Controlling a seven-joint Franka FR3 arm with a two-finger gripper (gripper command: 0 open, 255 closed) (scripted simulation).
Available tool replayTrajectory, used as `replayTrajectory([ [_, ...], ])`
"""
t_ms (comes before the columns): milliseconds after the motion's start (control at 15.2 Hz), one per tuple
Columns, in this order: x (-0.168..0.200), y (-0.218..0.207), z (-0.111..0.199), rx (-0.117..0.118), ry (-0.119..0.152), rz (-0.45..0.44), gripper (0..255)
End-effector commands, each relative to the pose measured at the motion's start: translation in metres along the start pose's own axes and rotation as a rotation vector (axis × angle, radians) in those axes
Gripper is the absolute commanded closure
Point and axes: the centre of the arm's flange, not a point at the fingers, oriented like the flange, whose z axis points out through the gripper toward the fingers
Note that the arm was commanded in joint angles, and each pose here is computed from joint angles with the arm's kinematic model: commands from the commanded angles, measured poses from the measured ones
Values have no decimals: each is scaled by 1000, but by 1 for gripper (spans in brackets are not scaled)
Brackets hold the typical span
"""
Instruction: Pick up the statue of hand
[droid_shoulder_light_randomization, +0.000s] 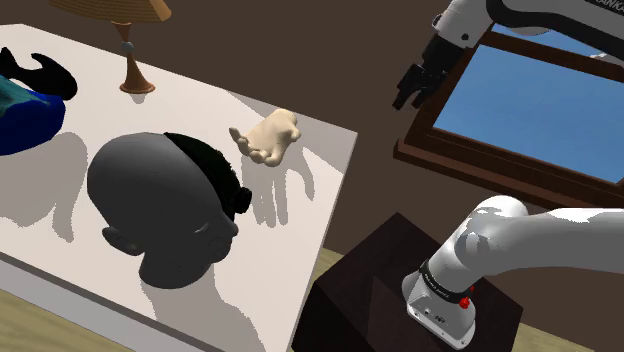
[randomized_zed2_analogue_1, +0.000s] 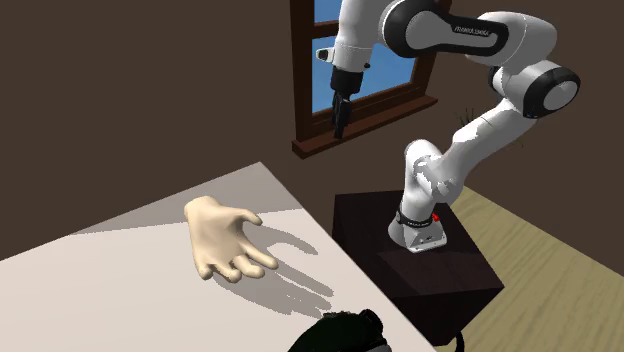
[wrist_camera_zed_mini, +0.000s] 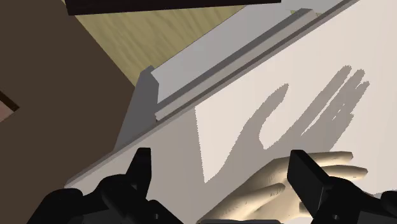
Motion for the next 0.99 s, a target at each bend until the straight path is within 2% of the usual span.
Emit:
replayTrajectory([
  [0, 0, 0, 0, 0, 0, 0, 0],
  [924, 161, -65, 111, -11, -174, 155, 0],
])
